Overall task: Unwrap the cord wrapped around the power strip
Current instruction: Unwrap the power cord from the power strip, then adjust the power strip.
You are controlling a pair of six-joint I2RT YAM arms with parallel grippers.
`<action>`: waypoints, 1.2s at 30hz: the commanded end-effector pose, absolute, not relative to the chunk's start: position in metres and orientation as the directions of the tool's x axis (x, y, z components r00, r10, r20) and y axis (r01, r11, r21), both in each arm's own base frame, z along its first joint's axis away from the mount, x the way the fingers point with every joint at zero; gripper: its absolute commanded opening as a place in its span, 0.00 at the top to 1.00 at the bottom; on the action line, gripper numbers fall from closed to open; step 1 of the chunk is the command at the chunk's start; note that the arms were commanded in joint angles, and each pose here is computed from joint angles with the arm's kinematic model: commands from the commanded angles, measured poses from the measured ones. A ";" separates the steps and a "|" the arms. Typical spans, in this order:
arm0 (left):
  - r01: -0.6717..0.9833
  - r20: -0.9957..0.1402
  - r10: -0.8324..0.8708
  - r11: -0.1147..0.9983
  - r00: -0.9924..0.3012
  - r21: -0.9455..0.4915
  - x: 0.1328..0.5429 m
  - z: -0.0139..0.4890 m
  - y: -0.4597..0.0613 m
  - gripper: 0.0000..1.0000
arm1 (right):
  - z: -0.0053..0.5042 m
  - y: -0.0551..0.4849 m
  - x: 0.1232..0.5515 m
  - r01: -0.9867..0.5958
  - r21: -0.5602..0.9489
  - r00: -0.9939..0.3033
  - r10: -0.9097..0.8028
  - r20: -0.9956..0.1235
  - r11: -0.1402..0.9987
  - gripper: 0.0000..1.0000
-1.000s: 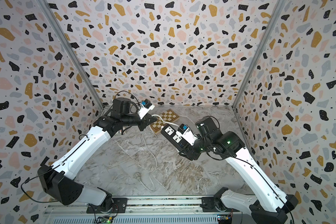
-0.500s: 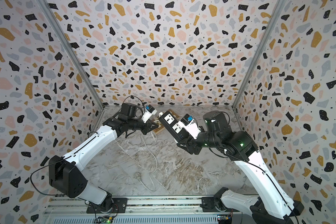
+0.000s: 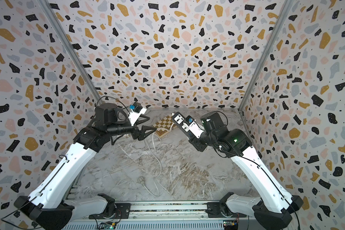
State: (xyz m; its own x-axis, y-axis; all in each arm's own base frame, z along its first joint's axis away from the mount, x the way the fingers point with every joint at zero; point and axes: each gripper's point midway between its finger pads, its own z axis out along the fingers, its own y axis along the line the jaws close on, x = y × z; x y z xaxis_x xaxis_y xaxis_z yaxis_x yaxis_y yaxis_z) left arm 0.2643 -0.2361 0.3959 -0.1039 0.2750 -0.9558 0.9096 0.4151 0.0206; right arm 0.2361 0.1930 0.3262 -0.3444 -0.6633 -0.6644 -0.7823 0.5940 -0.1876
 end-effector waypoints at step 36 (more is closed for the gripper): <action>0.970 -0.850 0.480 -0.202 0.217 0.134 0.194 0.347 -0.317 0.19 | 0.325 0.207 0.175 -0.970 -0.228 0.070 -0.802 -0.593 0.084 1.00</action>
